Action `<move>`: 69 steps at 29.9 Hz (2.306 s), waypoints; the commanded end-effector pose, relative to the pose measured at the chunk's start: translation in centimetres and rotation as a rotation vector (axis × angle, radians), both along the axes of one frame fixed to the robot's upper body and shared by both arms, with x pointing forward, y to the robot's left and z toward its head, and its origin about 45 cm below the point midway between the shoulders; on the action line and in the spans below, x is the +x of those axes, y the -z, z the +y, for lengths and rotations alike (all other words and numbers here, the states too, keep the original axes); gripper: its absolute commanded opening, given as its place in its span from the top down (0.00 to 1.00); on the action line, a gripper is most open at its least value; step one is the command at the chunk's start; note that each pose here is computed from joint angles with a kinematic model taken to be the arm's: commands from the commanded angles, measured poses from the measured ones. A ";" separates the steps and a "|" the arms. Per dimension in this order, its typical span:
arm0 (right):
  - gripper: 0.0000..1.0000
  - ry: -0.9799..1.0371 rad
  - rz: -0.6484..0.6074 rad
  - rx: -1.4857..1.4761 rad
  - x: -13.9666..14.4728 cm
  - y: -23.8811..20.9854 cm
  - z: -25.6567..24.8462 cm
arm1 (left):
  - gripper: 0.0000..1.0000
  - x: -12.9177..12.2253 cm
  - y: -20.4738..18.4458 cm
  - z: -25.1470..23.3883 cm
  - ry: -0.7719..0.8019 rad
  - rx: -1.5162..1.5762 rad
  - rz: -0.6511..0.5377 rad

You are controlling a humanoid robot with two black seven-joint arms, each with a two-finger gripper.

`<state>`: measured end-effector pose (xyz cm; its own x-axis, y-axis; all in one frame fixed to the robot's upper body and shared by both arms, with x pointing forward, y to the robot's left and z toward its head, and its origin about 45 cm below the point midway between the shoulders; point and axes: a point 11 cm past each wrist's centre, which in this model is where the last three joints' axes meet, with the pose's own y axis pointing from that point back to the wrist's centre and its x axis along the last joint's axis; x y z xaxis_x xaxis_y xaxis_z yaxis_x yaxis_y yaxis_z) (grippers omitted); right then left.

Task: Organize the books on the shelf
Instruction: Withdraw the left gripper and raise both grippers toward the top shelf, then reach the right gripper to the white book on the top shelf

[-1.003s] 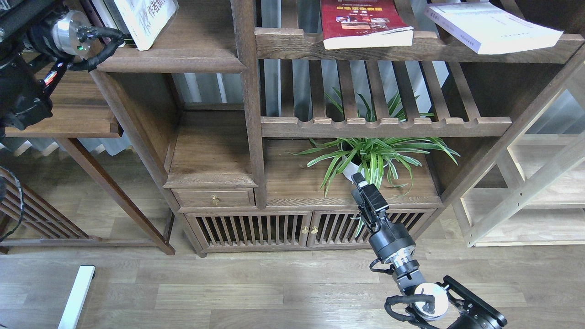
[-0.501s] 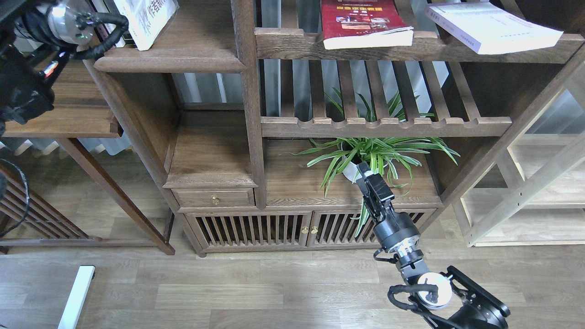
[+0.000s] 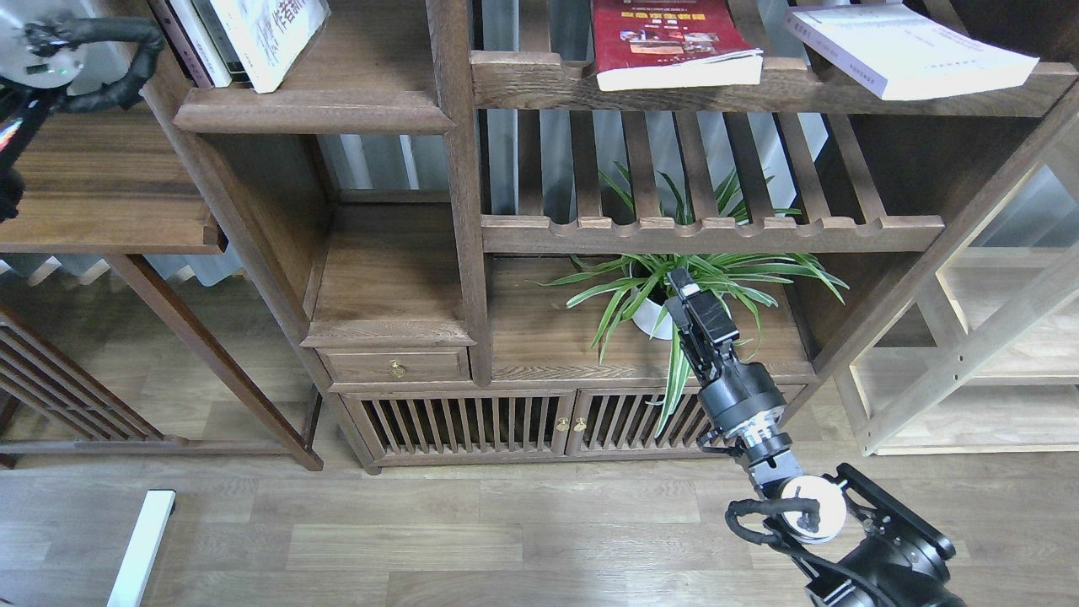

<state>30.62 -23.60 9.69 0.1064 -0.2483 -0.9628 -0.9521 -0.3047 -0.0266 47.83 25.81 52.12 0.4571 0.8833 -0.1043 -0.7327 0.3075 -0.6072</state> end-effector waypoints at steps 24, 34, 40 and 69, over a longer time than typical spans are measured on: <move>0.35 0.176 -0.094 -0.016 1.5 -7.0 -12.2 | 0.03 -4.9 9.9 2.2 0.440 -0.440 0.252; 0.35 0.349 -0.298 0.116 5.2 -15.3 -17.2 | 0.04 -7.0 15.2 1.2 0.478 -0.574 0.394; 0.34 0.390 -0.380 0.186 6.3 -18.8 -18.6 | 0.03 -7.4 16.8 1.6 0.458 -0.583 0.425; 0.31 0.437 -0.243 0.123 7.2 -17.5 -19.6 | 0.03 -7.4 17.5 1.1 0.462 -0.587 0.437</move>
<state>37.59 -43.15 27.18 0.2587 -0.2071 -0.9435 -0.9477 0.1344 -0.2894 40.41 26.89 34.56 0.5695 0.3661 -0.7359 -0.8163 0.3574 -0.4538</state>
